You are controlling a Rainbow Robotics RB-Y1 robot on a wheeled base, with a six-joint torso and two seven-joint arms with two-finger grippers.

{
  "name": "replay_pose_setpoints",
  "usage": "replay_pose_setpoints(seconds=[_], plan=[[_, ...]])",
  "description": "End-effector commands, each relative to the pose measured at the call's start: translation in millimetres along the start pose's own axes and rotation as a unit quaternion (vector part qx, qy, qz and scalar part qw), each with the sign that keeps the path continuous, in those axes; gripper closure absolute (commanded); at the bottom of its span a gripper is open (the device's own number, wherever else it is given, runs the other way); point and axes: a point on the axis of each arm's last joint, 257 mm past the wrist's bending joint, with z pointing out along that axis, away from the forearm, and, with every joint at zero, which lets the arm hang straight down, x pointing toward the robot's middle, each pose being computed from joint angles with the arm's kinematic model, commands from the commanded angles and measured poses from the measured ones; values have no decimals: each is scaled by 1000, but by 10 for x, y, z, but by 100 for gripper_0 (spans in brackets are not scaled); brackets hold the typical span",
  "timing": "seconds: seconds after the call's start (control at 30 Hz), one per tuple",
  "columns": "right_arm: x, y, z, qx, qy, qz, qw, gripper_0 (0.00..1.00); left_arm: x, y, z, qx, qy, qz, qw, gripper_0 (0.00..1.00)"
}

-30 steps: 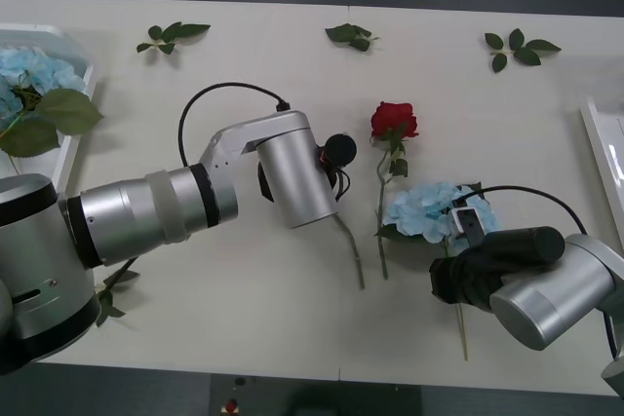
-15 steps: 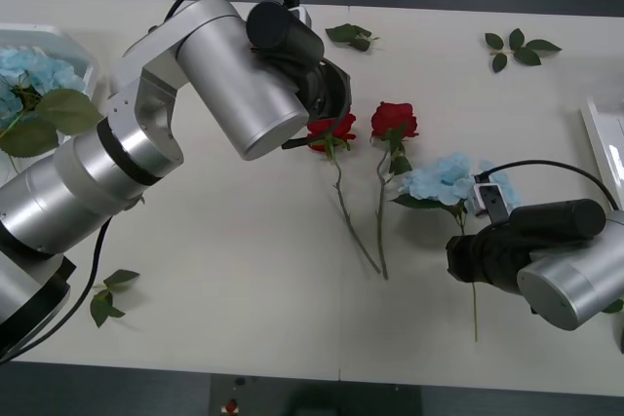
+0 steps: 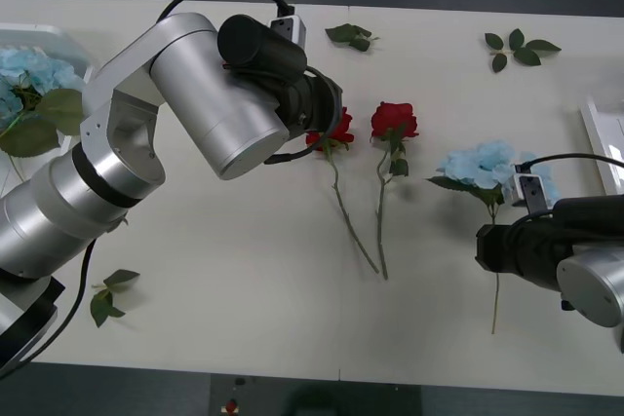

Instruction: Put the red flowers into the right box and the blue flowers into the left box

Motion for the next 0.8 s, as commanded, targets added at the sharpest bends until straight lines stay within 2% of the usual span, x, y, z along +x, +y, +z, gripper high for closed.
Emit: replay_pose_setpoints(seconds=[0.03, 0.33, 0.47, 0.7, 0.8], plan=[[-153, 56, -118, -9, -19, 11, 1000, 100, -3, -86, -30, -6, -19, 45, 999, 0], [-292, 49, -319, -22, -43, 23, 999, 100, 229, -75, 138, -27, -8, 65, 997, 0], [-378, 76, -460, -42, -54, 35, 997, 100, 210, -77, 159, -33, -22, 65, 997, 0], [-516, 109, -692, -72, -73, 47, 994, 100, 73, -79, -33, 26, -66, 47, 996, 0], [-581, 89, -783, -73, -85, 42, 993, 100, 93, -41, -178, 47, -65, 51, 995, 0]])
